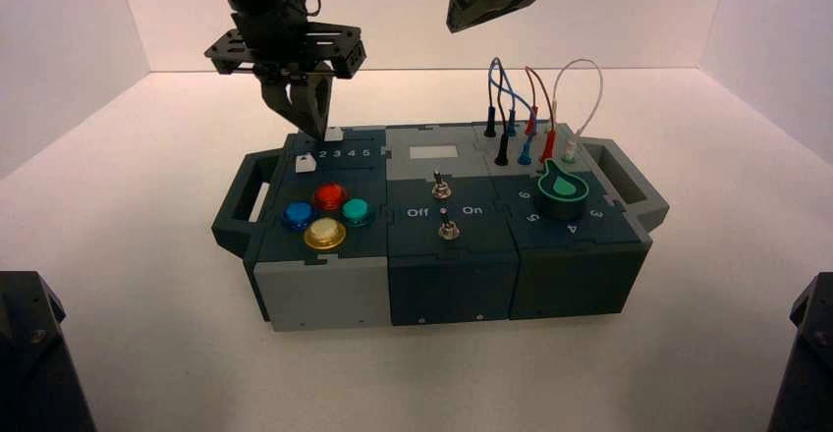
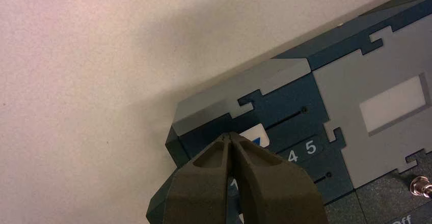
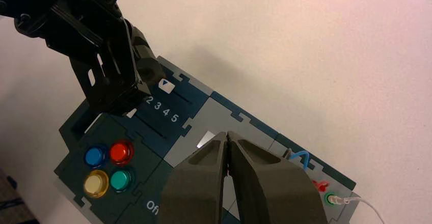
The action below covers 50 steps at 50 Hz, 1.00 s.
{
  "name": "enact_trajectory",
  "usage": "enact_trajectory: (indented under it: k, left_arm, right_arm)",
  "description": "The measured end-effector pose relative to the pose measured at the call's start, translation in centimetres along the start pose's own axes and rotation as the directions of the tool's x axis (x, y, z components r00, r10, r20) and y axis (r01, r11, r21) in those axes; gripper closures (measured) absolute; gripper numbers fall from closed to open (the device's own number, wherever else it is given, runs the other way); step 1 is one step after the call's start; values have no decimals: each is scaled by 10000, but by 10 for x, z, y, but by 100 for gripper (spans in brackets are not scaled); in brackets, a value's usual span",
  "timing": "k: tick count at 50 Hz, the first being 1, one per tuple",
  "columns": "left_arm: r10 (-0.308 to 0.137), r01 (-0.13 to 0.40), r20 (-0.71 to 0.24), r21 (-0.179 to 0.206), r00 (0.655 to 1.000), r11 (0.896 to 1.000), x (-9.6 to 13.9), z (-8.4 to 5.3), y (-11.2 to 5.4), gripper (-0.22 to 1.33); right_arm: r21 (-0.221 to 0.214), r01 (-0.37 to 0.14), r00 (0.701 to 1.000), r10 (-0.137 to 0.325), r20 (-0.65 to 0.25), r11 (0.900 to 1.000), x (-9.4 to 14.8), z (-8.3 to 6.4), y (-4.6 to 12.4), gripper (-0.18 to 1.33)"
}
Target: Move the top slider to position 3.
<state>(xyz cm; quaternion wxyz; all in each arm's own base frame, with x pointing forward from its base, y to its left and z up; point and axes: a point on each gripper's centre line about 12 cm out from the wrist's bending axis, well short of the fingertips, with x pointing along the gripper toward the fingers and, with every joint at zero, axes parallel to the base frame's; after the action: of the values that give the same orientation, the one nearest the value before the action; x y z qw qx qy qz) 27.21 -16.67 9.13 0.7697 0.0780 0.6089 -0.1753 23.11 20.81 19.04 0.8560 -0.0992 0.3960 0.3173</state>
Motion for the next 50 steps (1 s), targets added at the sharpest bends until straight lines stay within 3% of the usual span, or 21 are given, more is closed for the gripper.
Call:
enact_trajectory:
  k: [50]
  left_arm:
    - [-16, 19, -137, 206, 9999, 9998, 2, 2, -6, 128]
  right_arm:
    - [15, -4, 10000, 4, 0, 10000, 0, 0, 0, 129]
